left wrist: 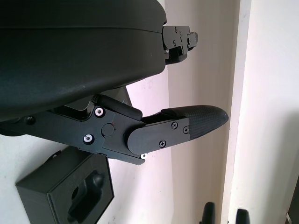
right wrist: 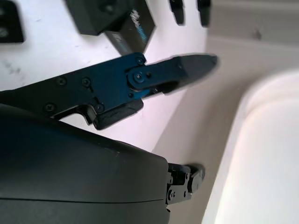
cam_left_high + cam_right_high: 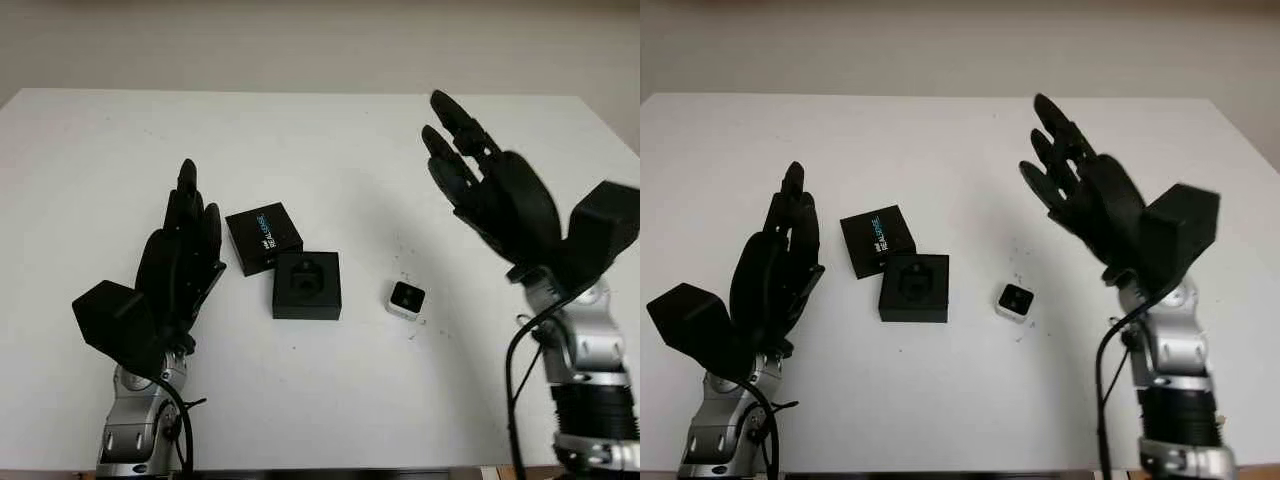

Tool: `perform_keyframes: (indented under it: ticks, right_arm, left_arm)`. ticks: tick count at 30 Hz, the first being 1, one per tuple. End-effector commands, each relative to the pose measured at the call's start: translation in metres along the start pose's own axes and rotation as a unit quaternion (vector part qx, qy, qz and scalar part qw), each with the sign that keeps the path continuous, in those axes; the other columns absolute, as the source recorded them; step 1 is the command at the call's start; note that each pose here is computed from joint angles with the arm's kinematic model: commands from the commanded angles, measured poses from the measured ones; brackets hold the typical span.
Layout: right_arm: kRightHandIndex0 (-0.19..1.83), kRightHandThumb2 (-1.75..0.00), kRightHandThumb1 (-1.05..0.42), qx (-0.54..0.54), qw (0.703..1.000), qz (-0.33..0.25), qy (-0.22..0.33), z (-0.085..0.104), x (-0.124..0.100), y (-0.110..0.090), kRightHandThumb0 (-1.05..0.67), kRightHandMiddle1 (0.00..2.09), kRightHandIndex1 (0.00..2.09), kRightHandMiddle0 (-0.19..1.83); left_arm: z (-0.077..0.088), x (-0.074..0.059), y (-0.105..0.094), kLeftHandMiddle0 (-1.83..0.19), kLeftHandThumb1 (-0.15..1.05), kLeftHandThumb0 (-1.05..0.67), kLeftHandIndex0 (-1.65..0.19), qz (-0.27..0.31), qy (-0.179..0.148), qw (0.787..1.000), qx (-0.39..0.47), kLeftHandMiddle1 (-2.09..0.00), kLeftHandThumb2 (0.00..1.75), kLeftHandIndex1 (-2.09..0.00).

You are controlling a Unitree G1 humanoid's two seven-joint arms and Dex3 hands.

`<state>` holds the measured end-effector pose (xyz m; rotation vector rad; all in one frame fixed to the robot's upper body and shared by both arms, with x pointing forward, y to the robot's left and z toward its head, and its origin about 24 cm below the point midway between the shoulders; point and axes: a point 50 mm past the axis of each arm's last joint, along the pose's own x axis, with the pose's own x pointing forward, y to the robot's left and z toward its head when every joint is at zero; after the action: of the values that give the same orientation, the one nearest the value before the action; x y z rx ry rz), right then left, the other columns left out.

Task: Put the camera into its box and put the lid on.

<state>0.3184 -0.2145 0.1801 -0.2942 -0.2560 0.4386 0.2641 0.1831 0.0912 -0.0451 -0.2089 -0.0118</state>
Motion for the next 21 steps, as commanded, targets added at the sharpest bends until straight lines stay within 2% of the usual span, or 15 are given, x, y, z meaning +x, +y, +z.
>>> perform_keyframes:
  ticks: [1, 7, 9, 12, 16, 21]
  right_arm:
    - [0.3, -0.05, -0.79, -0.066, 0.997, 0.024, 0.014, 0.013, 0.0, -0.013, -0.42, 0.78, 0.26, -0.02]
    - [0.38, -0.05, -0.72, -0.212, 0.97, 0.099, 0.066, 0.031, -0.003, -0.029, -0.26, 0.26, 0.17, 0.34]
    - [0.39, -0.06, -0.72, -0.234, 0.963, 0.114, 0.073, 0.032, -0.003, -0.031, -0.25, 0.18, 0.14, 0.39]
    - [0.39, -0.06, -0.74, -0.284, 0.945, 0.143, 0.078, 0.035, -0.003, -0.033, -0.29, 0.12, 0.12, 0.43]
    - [0.46, -0.06, -0.76, -0.398, 0.893, 0.188, 0.093, 0.033, -0.004, -0.029, -0.38, 0.12, 0.12, 0.53]
    - [0.46, -0.06, -0.79, -0.456, 0.854, 0.235, 0.087, 0.029, -0.009, -0.018, -0.38, 0.08, 0.1, 0.5]
  left_arm:
    - [0.001, -0.001, 0.0, 0.08, 1.05, -0.66, 0.09, 0.002, -0.004, 1.0, 0.001, -0.05, 0.62, -0.05]
    - [0.003, -0.001, 0.001, 0.1, 1.05, -0.66, 0.11, -0.003, -0.004, 1.0, 0.006, -0.05, 0.62, -0.04]
    - [0.003, -0.001, 0.001, 0.1, 1.05, -0.66, 0.11, -0.002, -0.005, 1.0, 0.005, -0.05, 0.62, -0.05]
    - [0.004, -0.001, 0.001, 0.1, 1.05, -0.67, 0.11, -0.003, -0.006, 1.0, 0.006, -0.05, 0.62, -0.05]
    - [0.004, 0.0, 0.001, 0.1, 1.05, -0.67, 0.11, -0.003, -0.004, 1.0, 0.004, -0.05, 0.61, -0.05]
    - [0.004, 0.001, 0.0, 0.1, 1.05, -0.67, 0.12, -0.004, -0.001, 1.0, 0.005, -0.05, 0.62, -0.05]
